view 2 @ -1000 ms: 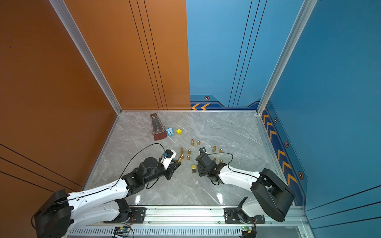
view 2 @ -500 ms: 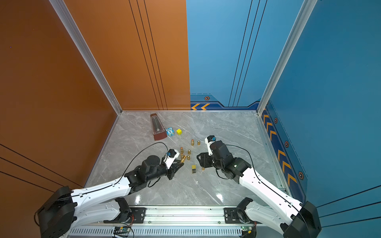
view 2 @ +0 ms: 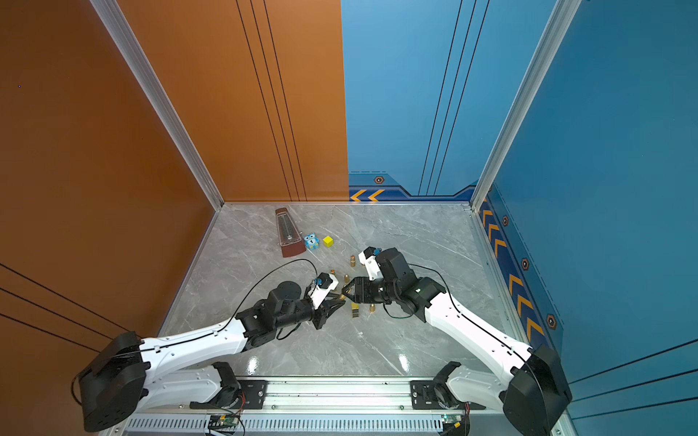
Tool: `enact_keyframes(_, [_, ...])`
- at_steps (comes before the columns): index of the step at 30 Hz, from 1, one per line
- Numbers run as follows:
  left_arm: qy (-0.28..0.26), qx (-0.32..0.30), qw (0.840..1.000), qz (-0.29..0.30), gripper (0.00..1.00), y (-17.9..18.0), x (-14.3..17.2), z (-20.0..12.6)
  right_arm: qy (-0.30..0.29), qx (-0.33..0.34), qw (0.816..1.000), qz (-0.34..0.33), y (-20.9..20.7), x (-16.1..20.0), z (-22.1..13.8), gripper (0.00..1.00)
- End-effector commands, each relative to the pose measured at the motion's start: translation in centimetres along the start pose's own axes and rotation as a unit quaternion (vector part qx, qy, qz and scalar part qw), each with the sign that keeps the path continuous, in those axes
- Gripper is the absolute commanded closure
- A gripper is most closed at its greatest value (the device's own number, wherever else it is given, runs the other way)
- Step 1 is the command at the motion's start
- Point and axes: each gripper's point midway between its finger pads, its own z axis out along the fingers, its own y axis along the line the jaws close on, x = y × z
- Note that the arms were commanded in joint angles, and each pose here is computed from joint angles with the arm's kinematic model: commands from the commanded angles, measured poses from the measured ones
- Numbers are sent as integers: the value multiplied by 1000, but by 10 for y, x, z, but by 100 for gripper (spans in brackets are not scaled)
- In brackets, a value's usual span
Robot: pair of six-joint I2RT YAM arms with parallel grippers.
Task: Open the lipstick cap
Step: Place the lipstick at the center of the board.
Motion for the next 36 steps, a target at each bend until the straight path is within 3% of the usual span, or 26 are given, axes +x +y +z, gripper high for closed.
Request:
enact_keyframes(1, [-12,18,1000,15,100,-9,-15,2,-2,-30,1000,-5,16,-7,2,54])
enact_keyframes(4, [-11,16,1000,16,100,-9,-14,3,2,-22,1000,-2,11,-5,6,62])
enact_keyframes(17, [-12,13,1000,19,100,-8,-17,6,23,-31,999,3,10,4,21,74])
enact_keyframes(28, [-9,-5,1000,19,100,-2,-11,3,-5,11,1000,-14,3,-6,7,81])
enact_keyframes(32, [-7,-12,1000,17,75,1,-7,1,-31,33,999,-26,0,-15,-3,82])
enact_keyframes(34, [-6,-18,1000,15,56,3,-4,0,-51,73,996,-31,-10,-22,-10,82])
enact_keyframes(36, [-4,-23,1000,13,44,6,0,-2,-70,116,990,-38,-23,-29,-18,82])
